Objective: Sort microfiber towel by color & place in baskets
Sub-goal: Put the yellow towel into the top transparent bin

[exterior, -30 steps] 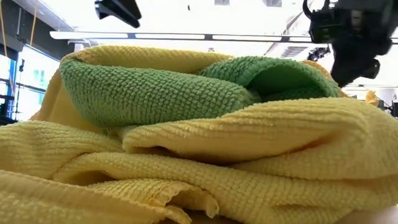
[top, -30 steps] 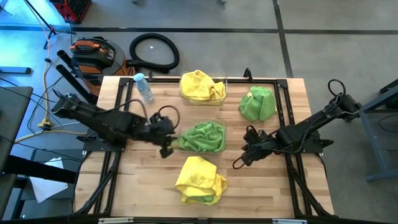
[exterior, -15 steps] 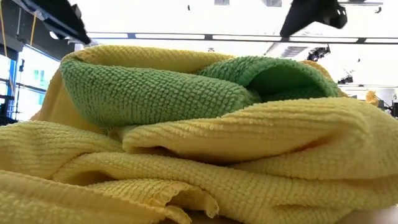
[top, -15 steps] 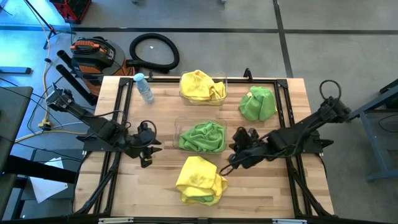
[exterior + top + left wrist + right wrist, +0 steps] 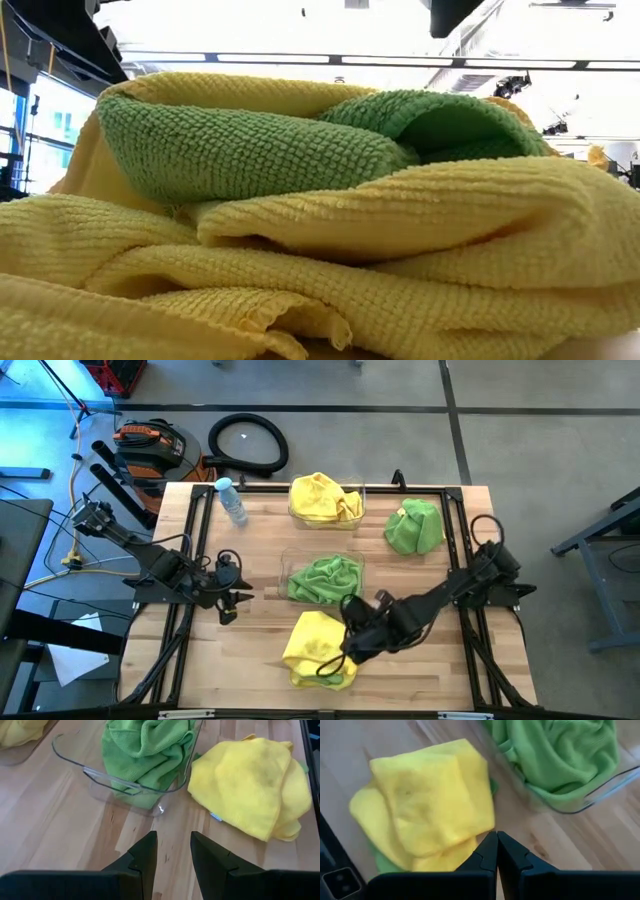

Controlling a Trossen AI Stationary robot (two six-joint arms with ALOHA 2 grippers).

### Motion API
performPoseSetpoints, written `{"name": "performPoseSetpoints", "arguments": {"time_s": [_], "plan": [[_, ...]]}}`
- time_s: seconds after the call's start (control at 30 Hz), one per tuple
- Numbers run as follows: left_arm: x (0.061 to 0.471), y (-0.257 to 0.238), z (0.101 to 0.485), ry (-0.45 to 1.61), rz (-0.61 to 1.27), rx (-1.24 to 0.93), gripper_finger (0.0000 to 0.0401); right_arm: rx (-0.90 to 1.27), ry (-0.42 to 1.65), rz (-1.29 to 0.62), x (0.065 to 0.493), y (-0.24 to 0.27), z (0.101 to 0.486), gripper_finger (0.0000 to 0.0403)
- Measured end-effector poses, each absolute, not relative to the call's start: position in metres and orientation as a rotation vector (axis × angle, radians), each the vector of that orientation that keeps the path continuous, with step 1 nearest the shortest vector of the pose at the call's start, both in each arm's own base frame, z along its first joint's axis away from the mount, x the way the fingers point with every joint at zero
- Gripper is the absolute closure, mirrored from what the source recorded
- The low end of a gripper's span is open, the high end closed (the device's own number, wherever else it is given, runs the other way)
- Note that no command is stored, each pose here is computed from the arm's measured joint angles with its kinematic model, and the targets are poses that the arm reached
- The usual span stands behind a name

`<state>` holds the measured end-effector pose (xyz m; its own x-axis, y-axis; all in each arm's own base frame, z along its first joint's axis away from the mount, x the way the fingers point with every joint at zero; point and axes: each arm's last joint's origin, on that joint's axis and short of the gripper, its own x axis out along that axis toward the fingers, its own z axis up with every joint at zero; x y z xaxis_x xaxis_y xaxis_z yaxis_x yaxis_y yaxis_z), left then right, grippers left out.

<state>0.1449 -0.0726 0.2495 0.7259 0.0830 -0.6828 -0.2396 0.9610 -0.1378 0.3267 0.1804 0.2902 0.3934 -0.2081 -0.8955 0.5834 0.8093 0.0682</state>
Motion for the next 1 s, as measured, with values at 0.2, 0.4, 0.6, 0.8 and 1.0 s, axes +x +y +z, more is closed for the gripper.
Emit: {"name": "performPoseSetpoints", "arguments": {"time_s": [0.2,0.4,0.6,0.8,1.0], "plan": [[0.145,-0.073,0.249,0.743,0.163,-0.204,0.0295,0.415,1.052,-0.513,0.335,0.194,0.289,0.0403],[0.144,-0.074,0.249,0.761,0.131,-0.212,0.0295,0.443,1.028,-0.494,0.337,0.198,0.29,0.0403],[0.142,-0.078,0.249,0.76,0.115,-0.201,0.0295,0.509,0.949,-0.439,0.348,0.204,0.288,0.0403],[0.141,-0.08,0.249,0.762,0.102,-0.194,0.0295,0.526,0.906,-0.392,0.355,0.205,0.275,0.0402],[0.139,-0.083,0.249,0.762,0.091,-0.21,0.0295,0.494,0.92,-0.377,0.355,0.205,0.255,0.0359]]}}
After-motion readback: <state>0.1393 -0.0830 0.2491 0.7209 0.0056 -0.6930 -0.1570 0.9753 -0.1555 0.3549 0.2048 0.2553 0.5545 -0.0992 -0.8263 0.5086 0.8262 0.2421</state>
